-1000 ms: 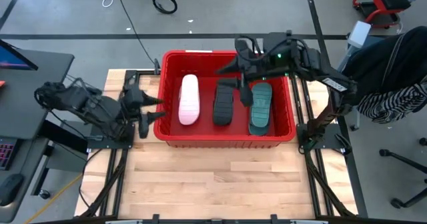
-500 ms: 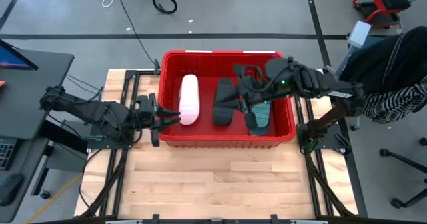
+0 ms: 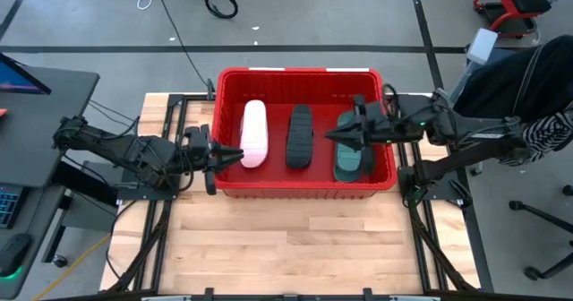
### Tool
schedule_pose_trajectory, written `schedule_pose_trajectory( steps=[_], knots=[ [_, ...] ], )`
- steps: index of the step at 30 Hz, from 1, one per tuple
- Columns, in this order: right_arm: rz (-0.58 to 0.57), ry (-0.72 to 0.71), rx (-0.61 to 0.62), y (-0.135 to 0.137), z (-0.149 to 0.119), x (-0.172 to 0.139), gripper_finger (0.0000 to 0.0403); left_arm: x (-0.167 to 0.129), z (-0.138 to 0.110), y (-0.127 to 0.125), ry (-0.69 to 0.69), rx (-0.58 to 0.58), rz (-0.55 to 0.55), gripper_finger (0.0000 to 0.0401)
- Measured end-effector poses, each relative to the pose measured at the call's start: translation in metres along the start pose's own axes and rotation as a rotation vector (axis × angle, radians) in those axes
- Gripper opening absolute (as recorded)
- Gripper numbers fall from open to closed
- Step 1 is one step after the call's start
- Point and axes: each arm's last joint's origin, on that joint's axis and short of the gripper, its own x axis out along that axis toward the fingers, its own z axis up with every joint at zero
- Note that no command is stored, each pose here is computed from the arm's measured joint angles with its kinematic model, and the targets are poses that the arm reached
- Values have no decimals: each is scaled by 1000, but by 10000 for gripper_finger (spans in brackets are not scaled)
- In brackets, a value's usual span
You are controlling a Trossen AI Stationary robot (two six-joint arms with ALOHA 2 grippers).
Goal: Pick and place slides into bin
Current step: Return to Home Position
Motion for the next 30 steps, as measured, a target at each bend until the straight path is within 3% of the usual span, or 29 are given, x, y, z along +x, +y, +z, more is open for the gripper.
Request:
schedule_pose_trajectory(
  steps=[6,11,17,24,30],
  knots=[
    [-9,-3,-71,-2,0,-29,31,6,2,11,-19,32,76,71],
    [-15,47,-121,-3,-3,-40,29,17,-13,31,-1,5,176,75],
    [1,40,-133,-3,-10,-52,29,23,-27,38,-108,48,110,66],
    [20,-80,-54,-12,-51,-63,28,5,-45,52,-205,124,96,63],
    [33,-131,-8,-18,-83,-89,29,-30,-41,65,-265,140,90,72]
  ],
)
